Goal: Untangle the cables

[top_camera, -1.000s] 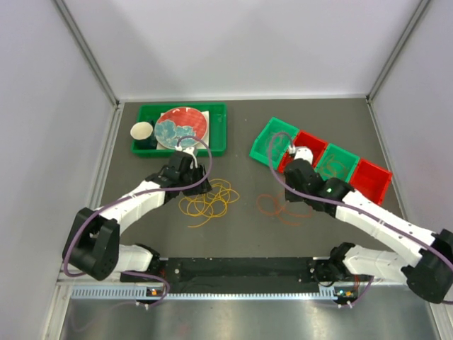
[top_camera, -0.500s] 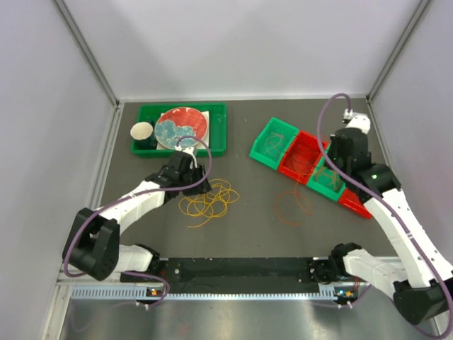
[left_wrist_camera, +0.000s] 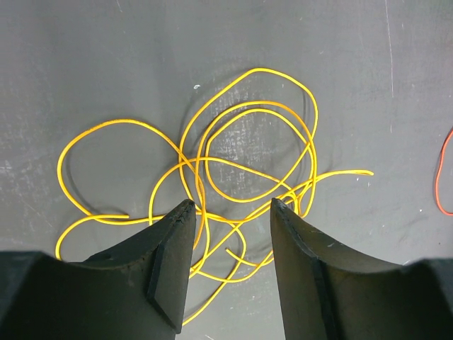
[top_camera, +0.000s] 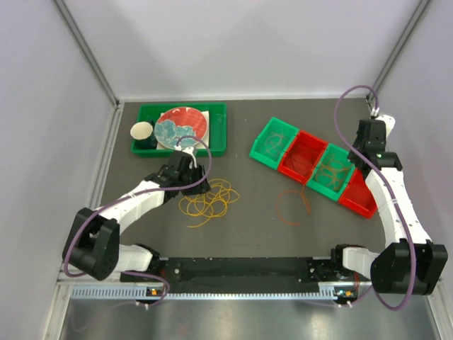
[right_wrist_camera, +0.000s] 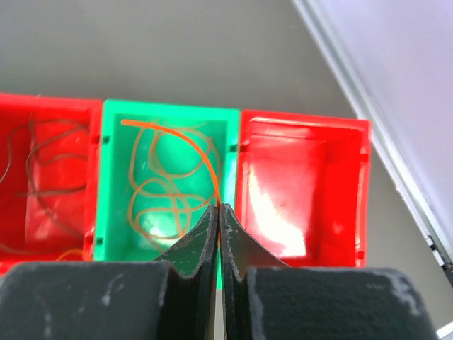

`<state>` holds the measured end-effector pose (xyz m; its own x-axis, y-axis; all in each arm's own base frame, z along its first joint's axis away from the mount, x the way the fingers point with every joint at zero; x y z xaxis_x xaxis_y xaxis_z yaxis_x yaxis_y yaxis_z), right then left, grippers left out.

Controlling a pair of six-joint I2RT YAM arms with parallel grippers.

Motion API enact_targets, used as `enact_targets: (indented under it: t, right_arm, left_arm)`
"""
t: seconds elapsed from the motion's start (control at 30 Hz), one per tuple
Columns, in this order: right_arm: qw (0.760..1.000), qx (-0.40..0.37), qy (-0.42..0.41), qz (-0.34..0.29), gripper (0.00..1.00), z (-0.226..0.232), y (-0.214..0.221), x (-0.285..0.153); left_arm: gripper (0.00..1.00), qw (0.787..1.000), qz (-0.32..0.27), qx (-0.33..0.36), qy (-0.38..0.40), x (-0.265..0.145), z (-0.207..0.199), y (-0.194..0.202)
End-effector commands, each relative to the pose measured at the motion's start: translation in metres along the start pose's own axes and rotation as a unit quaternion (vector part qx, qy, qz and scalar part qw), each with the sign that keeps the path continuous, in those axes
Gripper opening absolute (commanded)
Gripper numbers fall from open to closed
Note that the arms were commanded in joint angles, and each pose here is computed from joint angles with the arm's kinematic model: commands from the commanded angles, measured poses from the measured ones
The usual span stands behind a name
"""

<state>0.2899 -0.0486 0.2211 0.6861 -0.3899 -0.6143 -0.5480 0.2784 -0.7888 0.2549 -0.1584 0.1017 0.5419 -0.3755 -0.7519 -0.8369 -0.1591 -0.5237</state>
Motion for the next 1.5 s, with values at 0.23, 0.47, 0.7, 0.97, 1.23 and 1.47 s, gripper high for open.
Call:
enact_targets:
  t: [0.23, 0.47, 0.7, 0.97, 1.23, 1.47]
  right_arm:
    - [0.994, 0.063, 0.035, -0.088, 0.0, -0.038, -0.062, -0.004]
    - [0.99, 0.084, 0.038, -0.111, 0.0, -0.04, -0.076, -0.005]
    - [0.995, 0.075, -0.019, -0.06, 0.0, -0.015, -0.059, 0.035]
    - [0.998, 0.048, -0.028, 0.035, 0.0, 0.009, -0.004, 0.096]
    - [0.996, 0.027, -0.062, 0.062, 0.5, 0.039, 0.015, 0.105]
    - [0.996, 0.041, -0.085, 0.0, 0.52, 0.03, -0.017, 0.046]
  left_arm:
    - [0.51, 0.999, -0.033, 0.007, 0.008, -0.003, -0.009, -0.027]
    - [0.51, 0.999, -0.032, 0.006, 0.008, 0.001, -0.009, -0.03]
    - [0.51, 1.0, -0.022, 0.0, 0.014, 0.013, -0.008, -0.03]
    - [0.51, 1.0, -0.009, -0.001, 0.018, 0.023, -0.01, -0.029]
    - [0.5, 1.0, -0.007, 0.0, 0.021, 0.023, -0.011, -0.03]
    - [0.5, 1.0, -0.007, -0.001, 0.027, 0.02, -0.012, -0.029]
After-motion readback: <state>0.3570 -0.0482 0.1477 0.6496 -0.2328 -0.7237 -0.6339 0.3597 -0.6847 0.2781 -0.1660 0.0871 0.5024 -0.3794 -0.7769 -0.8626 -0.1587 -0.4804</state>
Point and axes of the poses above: each gripper's point midway between its finger pads, its own x axis out along the fingers, its own z axis along the line the jaws close on, y = z × x, the point moved 4 cm from there along -x, back along the fingers
